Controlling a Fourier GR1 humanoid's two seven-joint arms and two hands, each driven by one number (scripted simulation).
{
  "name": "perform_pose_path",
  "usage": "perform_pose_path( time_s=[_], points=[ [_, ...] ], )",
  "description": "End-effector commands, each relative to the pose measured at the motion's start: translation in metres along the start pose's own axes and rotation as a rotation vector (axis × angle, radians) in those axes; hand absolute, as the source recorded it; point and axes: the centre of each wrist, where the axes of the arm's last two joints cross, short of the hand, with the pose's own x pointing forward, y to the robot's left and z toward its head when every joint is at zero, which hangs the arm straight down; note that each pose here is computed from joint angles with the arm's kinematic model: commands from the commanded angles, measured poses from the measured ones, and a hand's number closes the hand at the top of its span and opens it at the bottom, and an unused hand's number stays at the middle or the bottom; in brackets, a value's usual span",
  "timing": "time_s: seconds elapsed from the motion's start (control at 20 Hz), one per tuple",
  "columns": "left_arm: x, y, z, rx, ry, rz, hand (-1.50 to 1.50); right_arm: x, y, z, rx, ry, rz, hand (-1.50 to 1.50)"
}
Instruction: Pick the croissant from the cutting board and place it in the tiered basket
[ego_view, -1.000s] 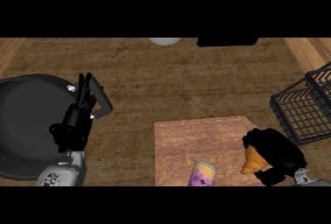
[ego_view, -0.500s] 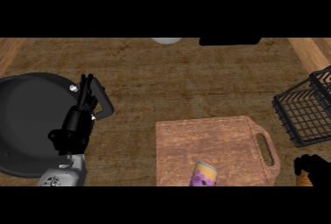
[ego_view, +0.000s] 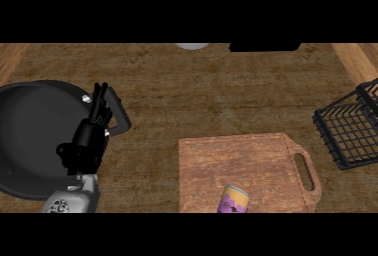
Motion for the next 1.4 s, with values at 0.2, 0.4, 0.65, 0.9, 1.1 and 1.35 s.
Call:
perform_pose_path(
  time_s=[0.2, 0.4, 0.65, 0.9, 1.1, 1.35],
  points=[
    [-0.015, 0.006, 0.004, 0.008, 0.024, -0.013, 0.00, -0.014, -0.079, 0.024, -0.095, 0.012, -0.053, 1.50],
    [-0.011, -0.004, 0.000, -0.009, 0.038, -0.018, 0.00, -0.041, -0.100, 0.004, -0.110, 0.046, -0.136, 1.50],
    [-0.012, -0.006, 0.009, -0.013, 0.039, -0.014, 0.00, -0.056, -0.101, -0.013, -0.100, 0.022, -0.383, 1.50],
    [-0.027, -0.019, 0.009, -0.026, 0.026, -0.009, 0.00, -0.053, -0.131, -0.049, -0.112, 0.084, -0.354, 1.50],
    [-0.015, -0.014, -0.002, -0.032, 0.008, -0.008, 0.00, -0.049, -0.147, -0.069, -0.138, 0.135, -0.326, 1.50],
    [-0.012, -0.004, -0.008, -0.035, 0.017, -0.016, 0.00, -0.065, -0.142, -0.100, -0.136, 0.152, -0.287, 1.50]
  ],
)
